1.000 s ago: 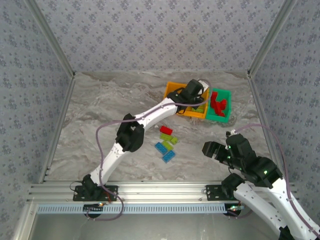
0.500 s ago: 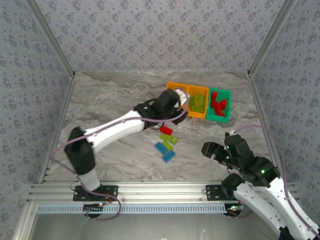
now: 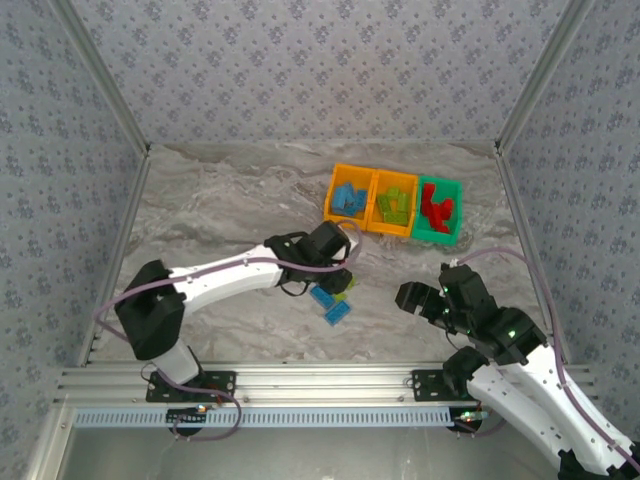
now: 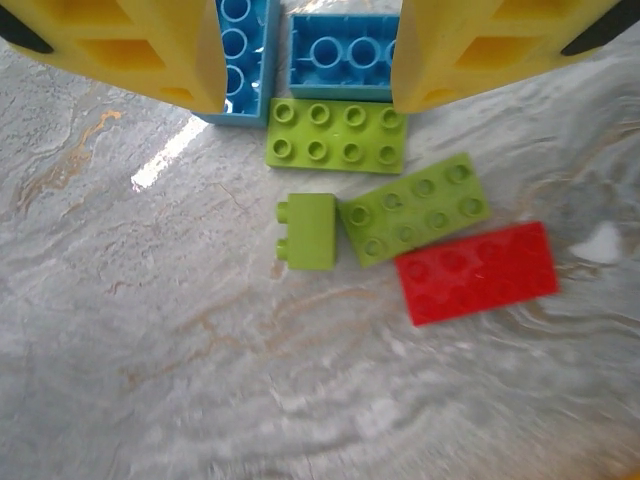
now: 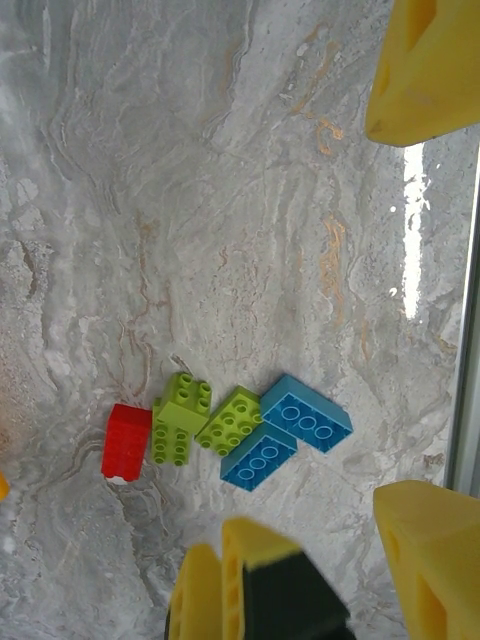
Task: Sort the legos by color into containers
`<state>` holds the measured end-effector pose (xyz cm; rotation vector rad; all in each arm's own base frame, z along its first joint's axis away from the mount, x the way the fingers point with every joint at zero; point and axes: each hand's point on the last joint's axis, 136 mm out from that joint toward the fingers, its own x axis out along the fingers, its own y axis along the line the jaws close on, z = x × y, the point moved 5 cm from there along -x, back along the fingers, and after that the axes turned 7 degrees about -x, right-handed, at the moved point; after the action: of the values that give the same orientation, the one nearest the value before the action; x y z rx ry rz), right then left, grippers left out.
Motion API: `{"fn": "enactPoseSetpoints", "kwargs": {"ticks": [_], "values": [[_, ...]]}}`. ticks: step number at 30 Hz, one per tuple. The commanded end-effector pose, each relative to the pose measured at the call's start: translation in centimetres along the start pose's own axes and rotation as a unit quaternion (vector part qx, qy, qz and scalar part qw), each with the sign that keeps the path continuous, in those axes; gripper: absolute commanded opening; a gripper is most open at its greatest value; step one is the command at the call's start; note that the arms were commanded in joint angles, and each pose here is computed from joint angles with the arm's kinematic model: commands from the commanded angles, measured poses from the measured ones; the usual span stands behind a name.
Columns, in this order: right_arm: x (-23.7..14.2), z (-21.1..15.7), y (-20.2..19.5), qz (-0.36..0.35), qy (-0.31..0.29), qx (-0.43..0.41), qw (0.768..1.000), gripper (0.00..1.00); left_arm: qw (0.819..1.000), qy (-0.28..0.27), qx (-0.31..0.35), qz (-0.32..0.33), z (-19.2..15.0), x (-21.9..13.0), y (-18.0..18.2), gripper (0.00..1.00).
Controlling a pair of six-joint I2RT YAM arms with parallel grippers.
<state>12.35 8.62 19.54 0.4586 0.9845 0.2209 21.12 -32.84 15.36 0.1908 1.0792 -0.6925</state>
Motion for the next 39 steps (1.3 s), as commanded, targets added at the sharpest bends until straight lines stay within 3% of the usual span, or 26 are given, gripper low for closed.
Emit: {"fn": "enactPoseSetpoints", "kwargs": {"ticks": [1,14,23,27,39], "values": [[-0.1,-0.2,0.0,0.005,0.003,0.006,1.0,0.89,1.0,0.004,0.0,-0.015,1.0,1.6,-1.1,0.5],[0.3,-0.3,0.0,0.006,0.0,0.003,1.0,0.89,0.998,0.014,0.026,0.048,0.5,7.3,-0.1,0.53],[0.3,-0.6,-0.4,-0.003,0.007,0.001,1.0,0.9,0.999,0.017,0.031,0.042,1.1,8.5,-0.6,0.38],[0.3,-0.6,-0.4,-0.001,0.007,0.003,1.0,0.9,0.998,0.02,0.031,0.043,0.8,8.4,-0.5,0.29],[0.6,-0.6,-0.3,0.004,0.005,0.004,1.0,0.9,0.999,-0.035,0.029,0.007,3.0,3.7,-2.0,0.25]]}}
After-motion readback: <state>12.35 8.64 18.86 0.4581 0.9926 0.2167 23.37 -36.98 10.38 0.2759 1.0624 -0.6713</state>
